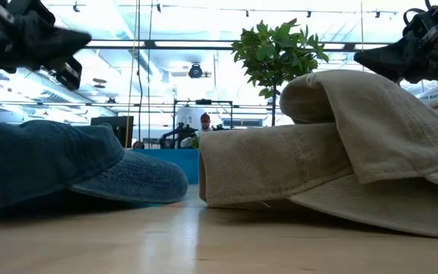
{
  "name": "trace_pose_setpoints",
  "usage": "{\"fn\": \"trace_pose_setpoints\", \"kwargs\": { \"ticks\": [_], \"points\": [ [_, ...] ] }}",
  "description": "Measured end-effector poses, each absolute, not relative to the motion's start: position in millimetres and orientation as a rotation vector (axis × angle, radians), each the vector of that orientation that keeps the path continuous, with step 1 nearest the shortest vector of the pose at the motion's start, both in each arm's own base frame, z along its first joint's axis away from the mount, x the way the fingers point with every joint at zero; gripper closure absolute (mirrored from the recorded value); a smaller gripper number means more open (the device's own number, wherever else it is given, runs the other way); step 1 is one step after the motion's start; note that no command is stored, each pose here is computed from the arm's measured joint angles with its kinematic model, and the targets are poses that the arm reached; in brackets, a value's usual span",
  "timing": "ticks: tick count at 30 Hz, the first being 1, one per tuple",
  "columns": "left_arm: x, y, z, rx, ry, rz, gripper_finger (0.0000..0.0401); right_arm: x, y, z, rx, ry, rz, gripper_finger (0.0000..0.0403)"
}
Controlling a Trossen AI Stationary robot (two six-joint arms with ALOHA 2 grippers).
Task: Pick & Place hat
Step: Put the bottom blue cap into the red bin
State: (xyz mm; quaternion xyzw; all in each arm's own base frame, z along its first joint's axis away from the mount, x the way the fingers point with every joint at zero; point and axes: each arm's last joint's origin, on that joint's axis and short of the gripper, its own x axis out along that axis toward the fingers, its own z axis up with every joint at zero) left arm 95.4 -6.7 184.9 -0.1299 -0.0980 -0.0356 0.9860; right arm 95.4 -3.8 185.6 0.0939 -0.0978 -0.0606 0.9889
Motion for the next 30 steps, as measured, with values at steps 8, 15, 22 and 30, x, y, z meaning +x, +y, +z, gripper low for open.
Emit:
{"fn": "trace_pose_setpoints", "kwargs": {
  "ticks": [8,15,22,30],
  "points": [
    [85,-5,214,-0.364,-0.511,-0.121,0.0398,85,-4,215,0.321,-0.522,-0.061,0.0392],
    [78,-3,224,-0.511,-0.648,-0.107,0.0398,75,-4,230,0.397,-0.709,-0.007,0.0392],
    [74,4,231,-0.527,-0.718,0.101,0.0398,67,-4,245,0.488,-0.802,0.040,0.0392],
    [53,5,282,-0.421,-0.749,0.122,0.0398,69,-3,304,0.384,-0.717,0.029,0.0392]
  ]
}}
